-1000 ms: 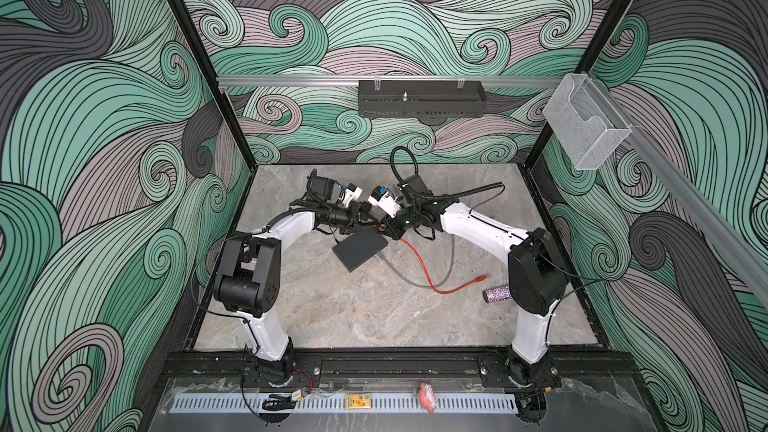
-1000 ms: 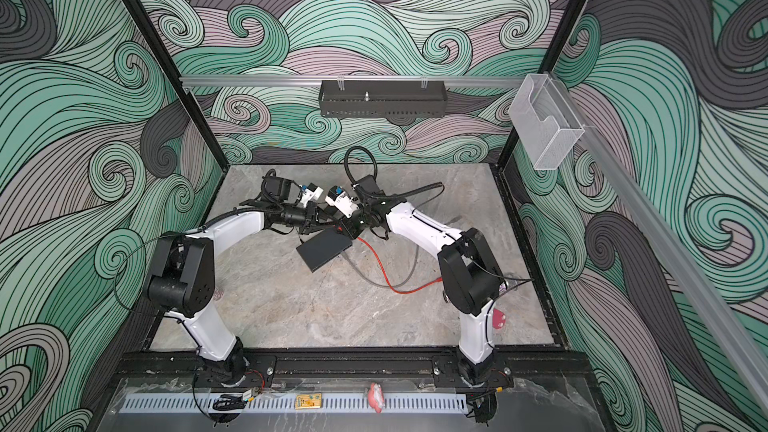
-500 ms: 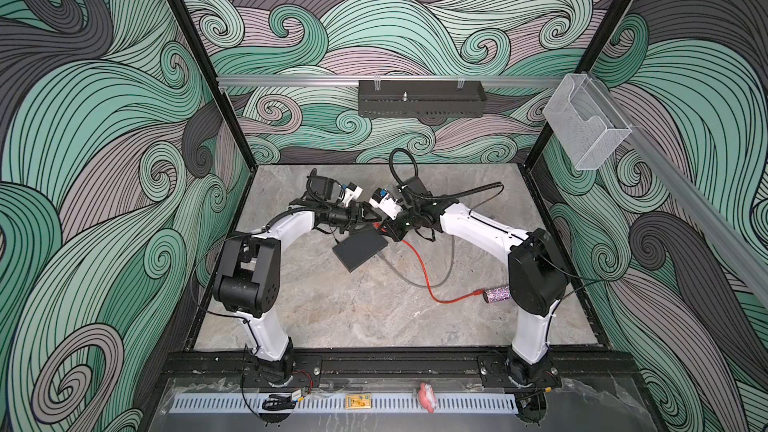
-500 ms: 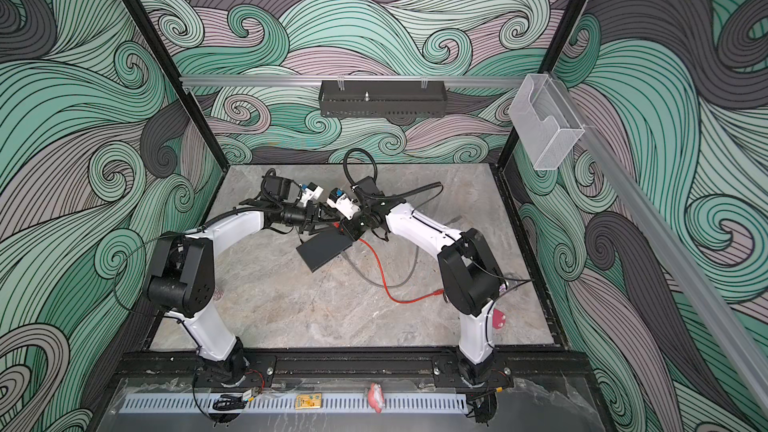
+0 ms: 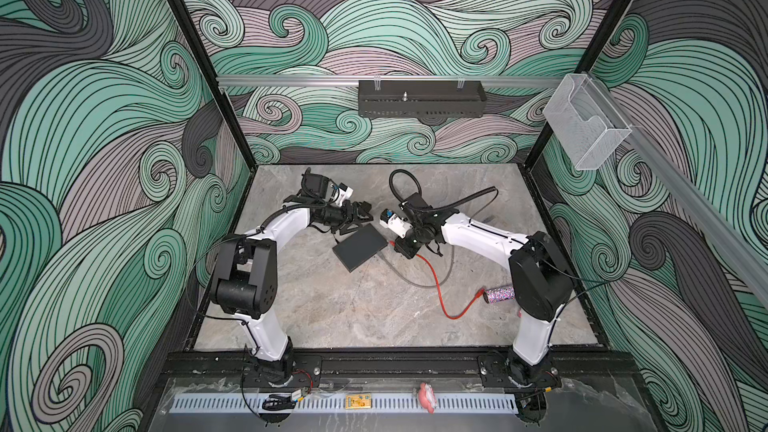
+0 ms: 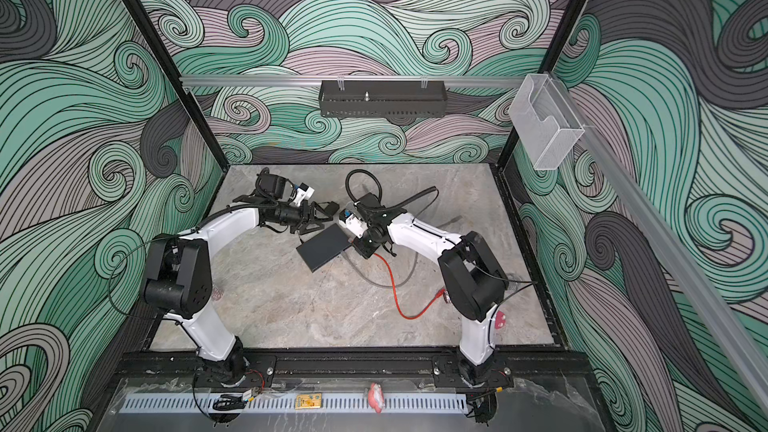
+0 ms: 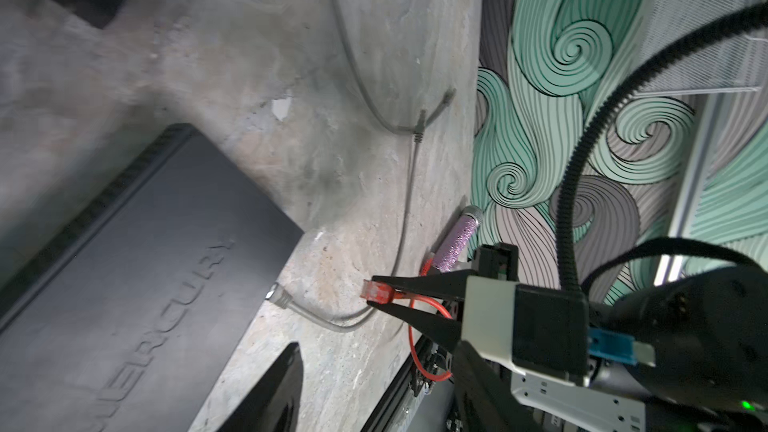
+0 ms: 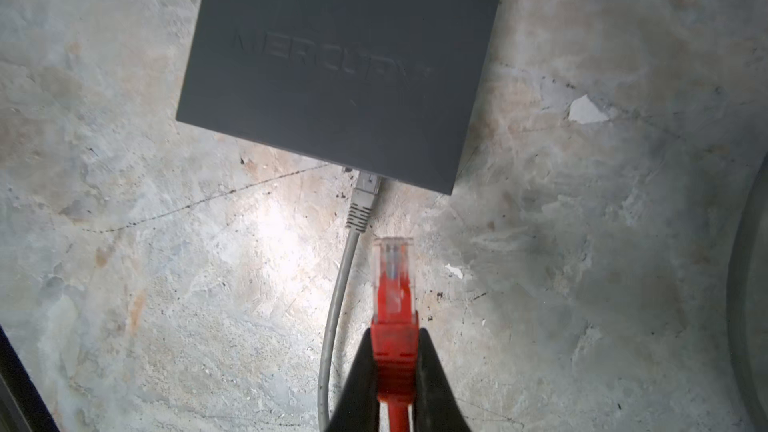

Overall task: Insert the plug into the switch port
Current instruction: 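Turn the red plug tip-first and lower it toward the switch's port edge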

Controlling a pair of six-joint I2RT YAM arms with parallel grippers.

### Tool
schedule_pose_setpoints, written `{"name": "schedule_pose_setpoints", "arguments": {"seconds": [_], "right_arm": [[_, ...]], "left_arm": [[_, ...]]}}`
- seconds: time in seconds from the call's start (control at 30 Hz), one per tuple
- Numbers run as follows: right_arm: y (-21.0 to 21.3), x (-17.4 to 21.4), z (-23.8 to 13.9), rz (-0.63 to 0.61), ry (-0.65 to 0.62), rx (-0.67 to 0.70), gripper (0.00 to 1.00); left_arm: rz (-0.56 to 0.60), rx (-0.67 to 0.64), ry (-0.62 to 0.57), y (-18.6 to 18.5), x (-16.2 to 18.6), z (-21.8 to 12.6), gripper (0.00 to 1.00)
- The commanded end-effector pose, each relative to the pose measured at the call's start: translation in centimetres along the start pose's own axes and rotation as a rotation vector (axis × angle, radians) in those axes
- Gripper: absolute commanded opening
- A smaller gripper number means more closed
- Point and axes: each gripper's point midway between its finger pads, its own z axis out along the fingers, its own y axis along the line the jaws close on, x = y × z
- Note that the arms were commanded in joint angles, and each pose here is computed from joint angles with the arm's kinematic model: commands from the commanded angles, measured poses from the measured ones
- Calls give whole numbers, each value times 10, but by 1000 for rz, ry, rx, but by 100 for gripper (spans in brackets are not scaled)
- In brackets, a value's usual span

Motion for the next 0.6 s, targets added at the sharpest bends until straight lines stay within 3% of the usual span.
{"name": "schedule_pose_setpoints", "arguments": {"seconds": [0.0,0.57], "right_arm": [[-4,19,4,19,65,54,9],[-13,33,50,79,89,106,10]], "left_arm": [[-6,-110,-33,15,-6,-13,59],[-83,-224,-29,60,-13,-7,57]]}}
